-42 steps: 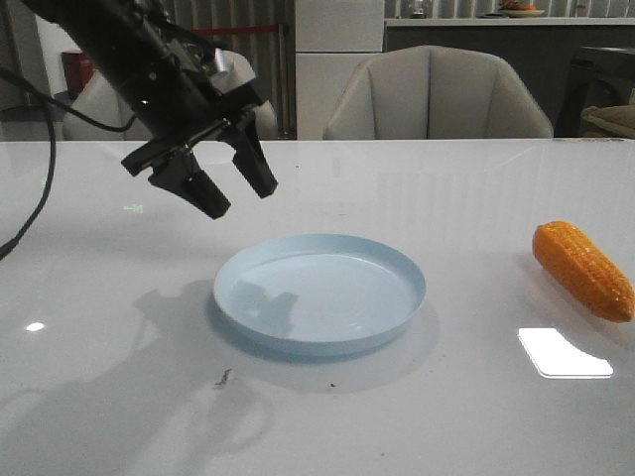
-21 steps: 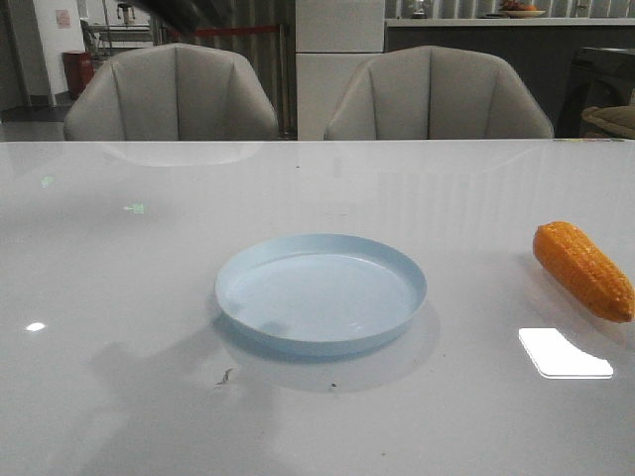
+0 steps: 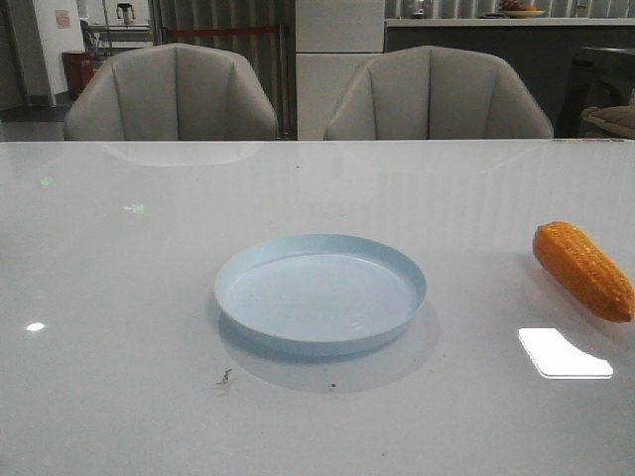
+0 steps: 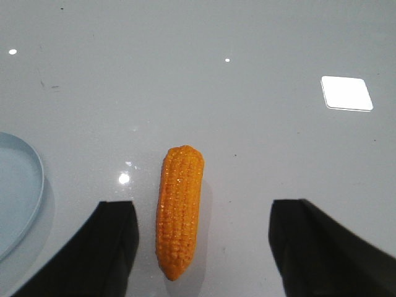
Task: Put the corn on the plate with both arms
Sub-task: 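Move the right gripper down over the orange corn cob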
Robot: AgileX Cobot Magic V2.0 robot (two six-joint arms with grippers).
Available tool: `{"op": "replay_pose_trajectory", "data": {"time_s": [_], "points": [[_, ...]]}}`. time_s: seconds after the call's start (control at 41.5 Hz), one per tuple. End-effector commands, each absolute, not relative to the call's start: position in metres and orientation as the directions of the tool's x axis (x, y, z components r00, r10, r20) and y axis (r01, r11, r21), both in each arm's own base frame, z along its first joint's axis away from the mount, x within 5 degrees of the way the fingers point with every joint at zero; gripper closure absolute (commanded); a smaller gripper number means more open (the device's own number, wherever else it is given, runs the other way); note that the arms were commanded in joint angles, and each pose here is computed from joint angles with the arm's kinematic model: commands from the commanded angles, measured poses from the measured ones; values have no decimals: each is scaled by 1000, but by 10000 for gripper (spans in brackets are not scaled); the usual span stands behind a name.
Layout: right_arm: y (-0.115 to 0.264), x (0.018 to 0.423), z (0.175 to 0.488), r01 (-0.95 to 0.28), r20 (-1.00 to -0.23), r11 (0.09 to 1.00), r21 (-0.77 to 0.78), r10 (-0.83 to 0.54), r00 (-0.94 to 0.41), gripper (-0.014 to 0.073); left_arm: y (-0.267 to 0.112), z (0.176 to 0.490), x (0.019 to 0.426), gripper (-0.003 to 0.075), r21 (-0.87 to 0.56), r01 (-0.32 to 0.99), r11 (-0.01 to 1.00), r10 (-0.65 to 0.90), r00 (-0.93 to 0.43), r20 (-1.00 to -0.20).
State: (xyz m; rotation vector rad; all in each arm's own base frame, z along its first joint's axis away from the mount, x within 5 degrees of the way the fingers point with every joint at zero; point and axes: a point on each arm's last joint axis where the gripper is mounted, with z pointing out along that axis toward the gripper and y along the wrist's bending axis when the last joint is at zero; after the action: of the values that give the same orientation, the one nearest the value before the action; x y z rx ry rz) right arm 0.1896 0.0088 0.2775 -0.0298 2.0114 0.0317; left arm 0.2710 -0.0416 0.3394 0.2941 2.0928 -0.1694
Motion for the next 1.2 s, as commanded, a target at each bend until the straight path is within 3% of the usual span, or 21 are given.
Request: {"op": "replay_pose_trajectory", "data": {"time_s": [0.0, 0.169, 0.409, 0.819, 1.18], "points": [[9, 194, 297, -42, -949, 999, 0, -14, -315, 38, -28, 347, 241, 540, 47, 208, 977, 123, -372, -920], [9, 194, 297, -42, -949, 999, 0, -14, -315, 38, -23, 328, 193, 563, 76, 207, 975, 147, -356, -923], [9, 194, 298, -43, -952, 999, 0, -13, -306, 38, -20, 305, 156, 573, 76, 206, 976, 147, -352, -924], [8, 196, 304, -38, -944, 999, -2, -14, -331, 44, -20, 304, 151, 573, 77, 206, 976, 146, -342, -928], [8, 248, 321, -8, -808, 1000, -15, -17, -589, 44, -20, 304, 151, 573, 77, 206, 976, 146, -342, -928]]}}
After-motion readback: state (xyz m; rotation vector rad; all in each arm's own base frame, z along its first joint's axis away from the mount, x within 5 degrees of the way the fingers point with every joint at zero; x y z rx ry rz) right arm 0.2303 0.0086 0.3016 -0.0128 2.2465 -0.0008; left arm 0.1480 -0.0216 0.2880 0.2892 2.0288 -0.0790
